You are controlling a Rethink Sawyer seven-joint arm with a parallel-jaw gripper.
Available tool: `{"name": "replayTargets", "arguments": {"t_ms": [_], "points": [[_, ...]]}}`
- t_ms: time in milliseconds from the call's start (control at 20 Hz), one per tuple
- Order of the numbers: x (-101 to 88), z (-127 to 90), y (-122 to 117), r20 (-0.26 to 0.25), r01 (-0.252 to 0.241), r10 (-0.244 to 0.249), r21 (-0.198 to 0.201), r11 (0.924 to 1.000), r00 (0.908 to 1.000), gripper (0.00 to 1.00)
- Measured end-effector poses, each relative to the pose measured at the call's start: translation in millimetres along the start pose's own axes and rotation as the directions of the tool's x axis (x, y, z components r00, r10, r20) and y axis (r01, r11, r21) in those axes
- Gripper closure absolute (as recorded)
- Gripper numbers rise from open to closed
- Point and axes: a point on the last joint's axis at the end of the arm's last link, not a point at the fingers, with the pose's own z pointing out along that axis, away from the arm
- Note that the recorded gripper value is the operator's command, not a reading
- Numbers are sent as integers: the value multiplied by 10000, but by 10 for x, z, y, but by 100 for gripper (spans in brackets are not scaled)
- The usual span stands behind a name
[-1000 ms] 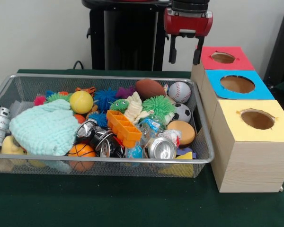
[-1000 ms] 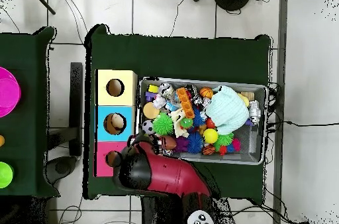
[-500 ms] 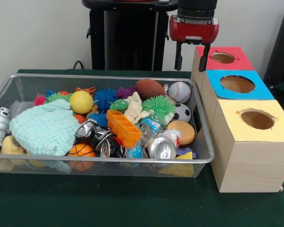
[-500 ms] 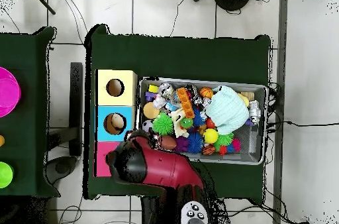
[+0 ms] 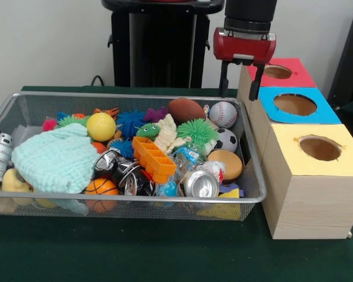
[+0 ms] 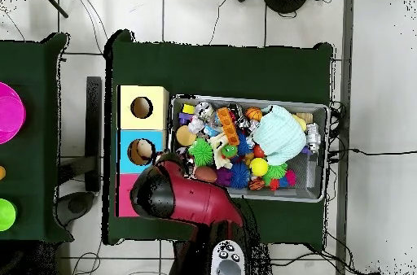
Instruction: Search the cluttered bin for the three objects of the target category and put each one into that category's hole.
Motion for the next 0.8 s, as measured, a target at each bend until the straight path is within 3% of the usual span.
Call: {"name": "replayTargets", "arguments": {"t_ms": [400,800], "points": [[-140,21,-23,427,-239,229,219,9995,9988,0],[-370,257,-313,1409,-635,550,569,9964,9885,0]]}}
